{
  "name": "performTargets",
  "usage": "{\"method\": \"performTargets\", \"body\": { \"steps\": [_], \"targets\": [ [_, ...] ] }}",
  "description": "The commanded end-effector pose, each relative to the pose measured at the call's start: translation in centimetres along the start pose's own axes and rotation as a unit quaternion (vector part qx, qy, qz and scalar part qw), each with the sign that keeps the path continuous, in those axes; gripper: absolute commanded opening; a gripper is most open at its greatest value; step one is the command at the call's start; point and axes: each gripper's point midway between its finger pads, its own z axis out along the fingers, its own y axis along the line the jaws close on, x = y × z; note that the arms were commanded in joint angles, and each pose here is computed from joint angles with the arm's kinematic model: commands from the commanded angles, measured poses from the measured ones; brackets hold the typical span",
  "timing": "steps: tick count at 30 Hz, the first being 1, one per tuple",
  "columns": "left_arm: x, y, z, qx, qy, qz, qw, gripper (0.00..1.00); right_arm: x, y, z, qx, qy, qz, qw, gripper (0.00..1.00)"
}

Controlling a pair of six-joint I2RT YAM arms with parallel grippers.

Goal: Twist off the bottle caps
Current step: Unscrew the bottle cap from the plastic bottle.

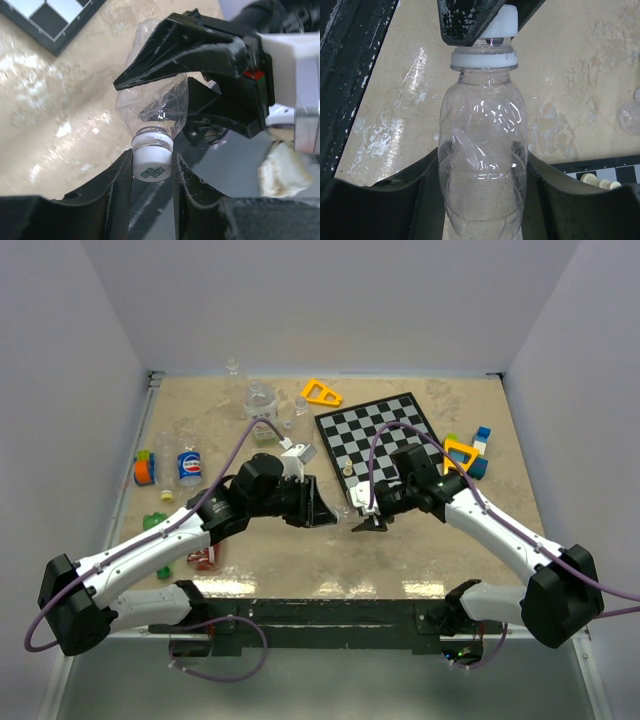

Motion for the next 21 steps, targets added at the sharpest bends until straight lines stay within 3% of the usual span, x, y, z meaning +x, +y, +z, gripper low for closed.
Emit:
{"method": "performTargets", "body": {
  "steps": [1,8,21],
  "targets": [
    [-2.9,-2.7,-1.7,0.025,-0.025,-0.159,0.987,0.0,0.8,-0.3,-0.6,0.013,0.031,0.002,0.999,0.15],
    [-3.1,-3.4,-2.0,0.078,-0.013,-0.23,0.97,0.0,1.0,-0.3,-0.6,0.013,0.031,0.003,0.999,0.15],
    [-3.8,-2.5,-2.4,0.053,-0.033,-0.229,0.971,0.0,0.9,-0.4,-0.6,0.015,0.031,0.0,0.999,0.15]
  ]
}}
